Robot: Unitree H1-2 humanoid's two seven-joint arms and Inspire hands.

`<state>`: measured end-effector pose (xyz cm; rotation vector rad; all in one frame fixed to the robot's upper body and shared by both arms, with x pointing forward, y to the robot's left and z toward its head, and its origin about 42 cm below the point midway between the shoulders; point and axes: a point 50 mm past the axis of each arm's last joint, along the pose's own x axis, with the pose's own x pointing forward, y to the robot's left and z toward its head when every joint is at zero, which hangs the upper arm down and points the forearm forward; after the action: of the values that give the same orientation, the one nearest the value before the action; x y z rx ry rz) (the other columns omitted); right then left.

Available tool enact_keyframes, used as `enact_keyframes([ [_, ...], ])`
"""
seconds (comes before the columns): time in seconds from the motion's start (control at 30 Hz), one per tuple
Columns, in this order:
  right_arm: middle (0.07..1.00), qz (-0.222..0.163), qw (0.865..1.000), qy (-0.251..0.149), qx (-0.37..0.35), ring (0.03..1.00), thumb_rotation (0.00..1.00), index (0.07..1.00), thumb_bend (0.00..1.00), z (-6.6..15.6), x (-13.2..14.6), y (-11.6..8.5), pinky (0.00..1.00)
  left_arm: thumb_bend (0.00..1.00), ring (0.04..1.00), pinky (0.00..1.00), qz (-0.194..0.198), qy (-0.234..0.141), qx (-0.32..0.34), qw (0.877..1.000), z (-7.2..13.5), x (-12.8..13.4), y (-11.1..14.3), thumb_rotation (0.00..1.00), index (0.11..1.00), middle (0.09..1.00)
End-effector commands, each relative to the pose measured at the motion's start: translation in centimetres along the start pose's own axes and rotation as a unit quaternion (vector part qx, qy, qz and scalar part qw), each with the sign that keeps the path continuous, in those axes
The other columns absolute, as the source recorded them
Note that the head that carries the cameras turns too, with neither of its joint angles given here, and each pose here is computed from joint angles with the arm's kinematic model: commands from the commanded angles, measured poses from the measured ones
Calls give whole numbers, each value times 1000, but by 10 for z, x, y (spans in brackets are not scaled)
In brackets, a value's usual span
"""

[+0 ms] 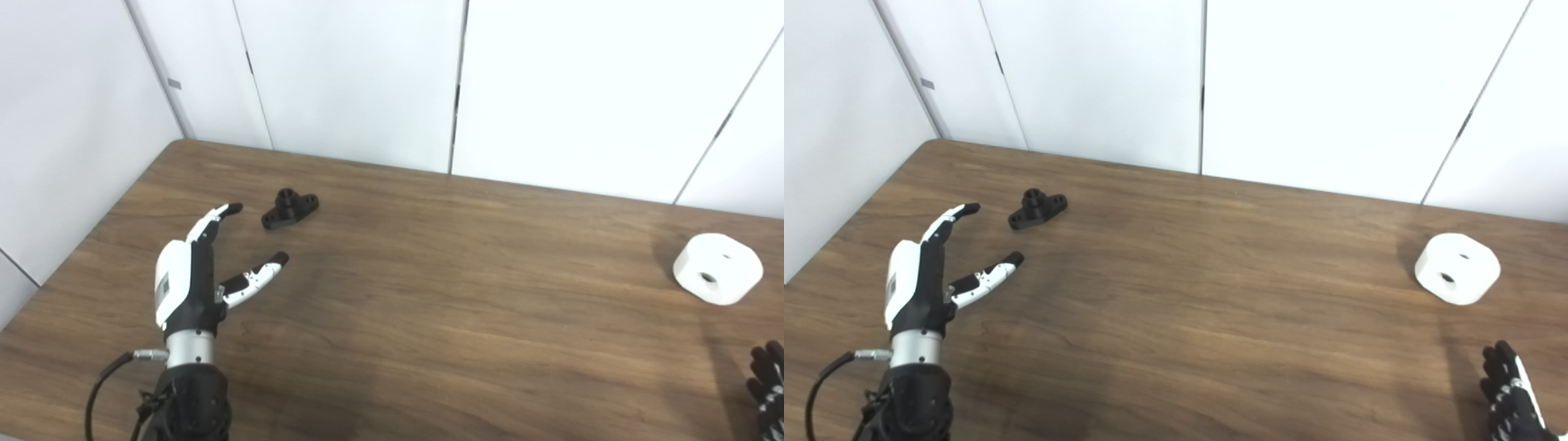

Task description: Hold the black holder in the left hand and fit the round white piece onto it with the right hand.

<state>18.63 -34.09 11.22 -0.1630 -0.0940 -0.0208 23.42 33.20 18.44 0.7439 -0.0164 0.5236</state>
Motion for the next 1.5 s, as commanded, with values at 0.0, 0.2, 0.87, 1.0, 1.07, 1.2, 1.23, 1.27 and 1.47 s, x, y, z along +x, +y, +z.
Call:
enact_keyframes([
  [0.0, 976, -1, 1000, 25, 12, 991, 1000, 986, 716, -12, -11, 8, 1000, 813, 911, 868, 18, -22, 22, 999, 7, 16, 9, 292, 815, 891],
  [0.2, 971, 0, 1000, 21, 3, 980, 1000, 987, 685, -13, -12, 9, 1000, 811, 909, 842, 10, -16, 33, 999, 3, 45, 5, 309, 799, 886],
  [0.87, 971, 0, 1000, 16, 13, 986, 1000, 990, 641, -14, -14, 11, 1000, 835, 911, 829, -36, 48, 14, 998, -5, 121, -22, 318, 780, 888],
  [1.0, 969, 0, 1000, 16, 14, 978, 1000, 991, 635, -14, -14, 11, 1000, 859, 909, 842, -46, 57, 7, 997, -5, 136, -25, 316, 762, 880],
  [1.07, 973, 0, 1000, 18, 10, 982, 1000, 992, 648, -15, -14, 11, 1000, 864, 915, 848, -49, 57, 8, 997, -4, 141, -27, 292, 751, 880],
  [1.2, 977, 1, 1000, 16, 9, 989, 1000, 994, 624, -15, -14, 11, 1000, 862, 923, 853, -53, 63, 7, 997, -4, 148, -31, 258, 732, 884],
  [1.23, 978, 1, 1000, 16, 9, 990, 1000, 994, 617, -15, -14, 11, 1000, 860, 924, 855, -55, 64, 6, 996, -3, 150, -33, 251, 729, 884],
  [1.27, 978, 1, 1000, 16, 11, 989, 1000, 994, 614, -15, -14, 11, 1000, 861, 923, 854, -56, 65, 5, 996, -3, 151, -34, 244, 727, 883],
  [1.47, 975, -1, 1000, 16, 14, 987, 1000, 996, 617, -15, -15, 11, 1000, 865, 931, 850, -66, 64, 33, 995, -4, 160, -41, 228, 726, 881],
])
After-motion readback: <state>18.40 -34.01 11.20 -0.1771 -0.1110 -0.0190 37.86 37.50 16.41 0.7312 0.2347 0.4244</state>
